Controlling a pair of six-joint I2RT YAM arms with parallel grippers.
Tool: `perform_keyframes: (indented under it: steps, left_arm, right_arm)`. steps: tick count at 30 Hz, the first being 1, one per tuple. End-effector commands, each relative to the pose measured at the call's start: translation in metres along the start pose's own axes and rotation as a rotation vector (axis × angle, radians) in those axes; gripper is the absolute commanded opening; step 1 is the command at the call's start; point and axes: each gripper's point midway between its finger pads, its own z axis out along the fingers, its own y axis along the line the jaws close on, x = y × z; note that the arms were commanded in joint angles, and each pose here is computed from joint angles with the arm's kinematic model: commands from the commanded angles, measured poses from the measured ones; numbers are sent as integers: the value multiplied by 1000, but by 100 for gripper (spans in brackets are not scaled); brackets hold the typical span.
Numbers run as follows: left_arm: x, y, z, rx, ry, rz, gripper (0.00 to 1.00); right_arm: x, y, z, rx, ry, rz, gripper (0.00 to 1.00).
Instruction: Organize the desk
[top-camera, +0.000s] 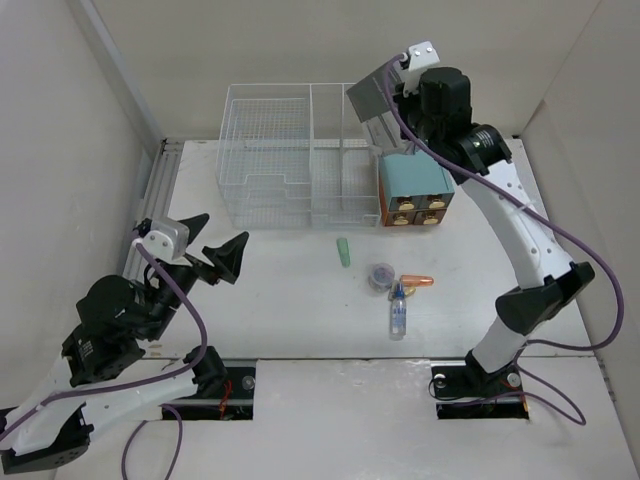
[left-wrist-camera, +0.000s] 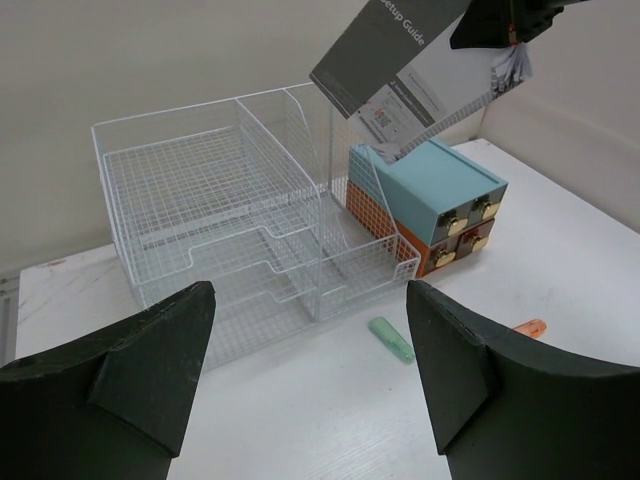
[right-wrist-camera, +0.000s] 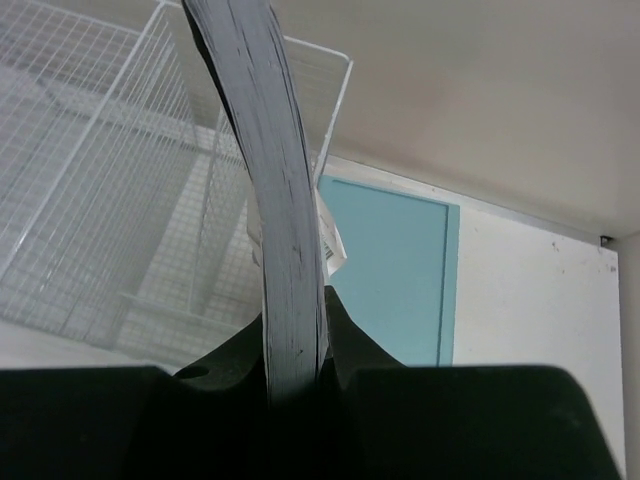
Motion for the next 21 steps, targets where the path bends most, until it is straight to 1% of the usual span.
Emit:
perform_keyframes:
  steps: [1,2,3,5,13,21]
  left_arm:
    - [-13,1,-2,-2,-52,-51,74]
    - [-8,0,-1,-2,-42,-46,74]
    - [-4,-1,0,-2,-34,-41,74]
    - [1,-3,2,8,-23,-34,74]
    - [5,-5,2,17,-23,-25,74]
    - [13,-9,6,27,-6,-15,74]
  right_arm:
    - [-92,-17,-25,119,-302,222,0]
    - [-88,-15,-17,130,-286,248,0]
    - [-92,-16,-19,127,-295,268,0]
    - [-83,-13,-7,145,-263,293,0]
    - [-71,1,12,117,-218,419,0]
    - [-31,15,47,142,-110,439,0]
